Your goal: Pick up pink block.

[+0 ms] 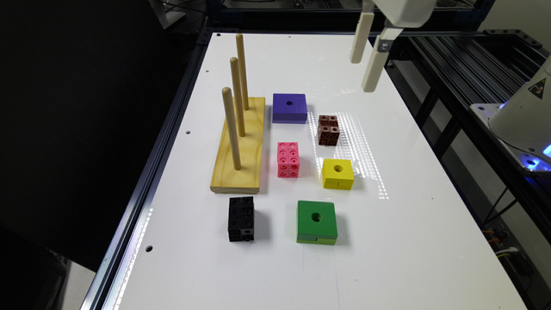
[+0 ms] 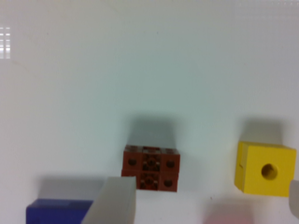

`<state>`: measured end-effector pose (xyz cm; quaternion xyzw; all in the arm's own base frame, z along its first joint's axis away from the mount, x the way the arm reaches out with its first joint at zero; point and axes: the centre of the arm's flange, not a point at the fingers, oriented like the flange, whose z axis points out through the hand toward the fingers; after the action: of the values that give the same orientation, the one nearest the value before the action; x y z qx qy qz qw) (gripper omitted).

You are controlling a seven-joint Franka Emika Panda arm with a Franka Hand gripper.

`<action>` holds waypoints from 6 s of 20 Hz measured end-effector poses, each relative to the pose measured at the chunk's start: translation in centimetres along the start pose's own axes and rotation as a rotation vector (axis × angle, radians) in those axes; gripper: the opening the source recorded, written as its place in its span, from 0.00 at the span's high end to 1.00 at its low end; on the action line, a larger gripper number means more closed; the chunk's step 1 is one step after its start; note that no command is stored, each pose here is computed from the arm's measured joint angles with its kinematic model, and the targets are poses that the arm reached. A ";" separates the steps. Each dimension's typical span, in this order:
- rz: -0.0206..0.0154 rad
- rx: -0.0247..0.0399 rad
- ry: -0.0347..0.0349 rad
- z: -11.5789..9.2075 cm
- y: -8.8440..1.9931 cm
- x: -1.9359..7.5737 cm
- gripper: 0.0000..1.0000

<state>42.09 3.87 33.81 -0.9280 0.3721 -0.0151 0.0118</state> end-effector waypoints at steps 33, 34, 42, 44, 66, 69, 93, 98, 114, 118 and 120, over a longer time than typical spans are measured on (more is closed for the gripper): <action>-0.0004 0.0196 -0.0090 0.9 -8.1 2.69 0.00; -0.0004 0.0195 -0.0092 0.9 -8.1 2.70 0.00; -0.0004 0.0160 -0.0128 1.2 -8.1 2.67 0.00; -0.0001 0.0092 -0.0203 1.8 -8.1 2.67 0.00; 0.0026 0.0191 -0.0320 5.7 -9.8 3.92 0.00; 0.0027 0.0148 -0.0363 6.0 -9.8 3.89 0.00; 0.0082 0.0269 -0.0446 12.1 -10.1 4.13 0.00; 0.0075 0.0320 -0.0414 11.9 -10.4 4.31 0.00; 0.0109 0.0379 -0.0476 14.8 -11.0 4.68 0.00; 0.0114 0.0305 -0.0552 15.4 -10.9 4.56 0.00; 0.0122 0.0285 -0.0594 16.6 -10.7 4.42 0.00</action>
<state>53.29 8.74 17.64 -0.9255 0.3770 0.0072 0.0361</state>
